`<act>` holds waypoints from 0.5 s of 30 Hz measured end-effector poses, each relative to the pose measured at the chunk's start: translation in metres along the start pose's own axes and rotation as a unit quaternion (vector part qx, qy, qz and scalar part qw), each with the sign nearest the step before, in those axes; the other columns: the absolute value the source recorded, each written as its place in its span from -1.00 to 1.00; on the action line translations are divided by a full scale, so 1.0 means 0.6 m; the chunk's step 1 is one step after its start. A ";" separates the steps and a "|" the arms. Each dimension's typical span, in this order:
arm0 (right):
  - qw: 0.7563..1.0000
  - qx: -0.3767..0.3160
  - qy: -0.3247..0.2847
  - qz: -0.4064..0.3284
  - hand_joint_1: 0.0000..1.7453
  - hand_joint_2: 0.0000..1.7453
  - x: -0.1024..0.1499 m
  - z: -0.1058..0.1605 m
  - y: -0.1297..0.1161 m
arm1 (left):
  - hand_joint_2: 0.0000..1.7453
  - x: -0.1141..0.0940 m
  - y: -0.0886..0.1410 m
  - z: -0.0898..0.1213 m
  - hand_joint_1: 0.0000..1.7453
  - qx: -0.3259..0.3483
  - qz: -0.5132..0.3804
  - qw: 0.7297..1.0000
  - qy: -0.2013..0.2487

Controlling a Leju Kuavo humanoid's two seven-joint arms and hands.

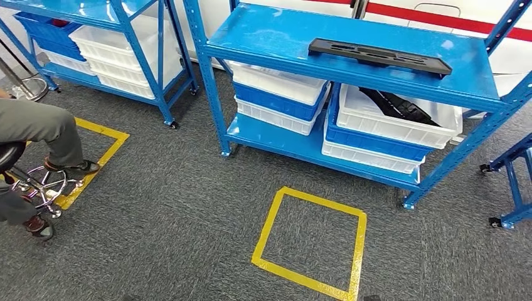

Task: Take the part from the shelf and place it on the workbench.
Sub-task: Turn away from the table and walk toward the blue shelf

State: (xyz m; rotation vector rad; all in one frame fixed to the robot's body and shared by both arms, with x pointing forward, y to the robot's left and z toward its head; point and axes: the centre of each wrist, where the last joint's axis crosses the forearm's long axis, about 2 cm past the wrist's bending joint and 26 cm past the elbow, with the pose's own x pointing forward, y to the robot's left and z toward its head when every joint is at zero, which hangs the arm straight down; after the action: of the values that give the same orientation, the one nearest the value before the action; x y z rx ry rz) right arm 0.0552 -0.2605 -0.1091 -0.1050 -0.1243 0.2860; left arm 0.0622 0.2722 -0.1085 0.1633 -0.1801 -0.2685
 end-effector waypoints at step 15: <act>1.000 0.000 0.000 -0.009 -1.00 -1.00 0.003 0.000 -0.002 | -1.00 0.018 -0.012 0.003 -1.00 0.003 0.006 1.000 -0.012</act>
State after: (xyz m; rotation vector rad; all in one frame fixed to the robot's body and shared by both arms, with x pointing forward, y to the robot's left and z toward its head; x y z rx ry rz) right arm 0.0571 -0.2612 -0.1089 -0.1035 -0.1260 0.2675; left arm 0.0707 0.2621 -0.1066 0.1655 -0.2052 -0.2589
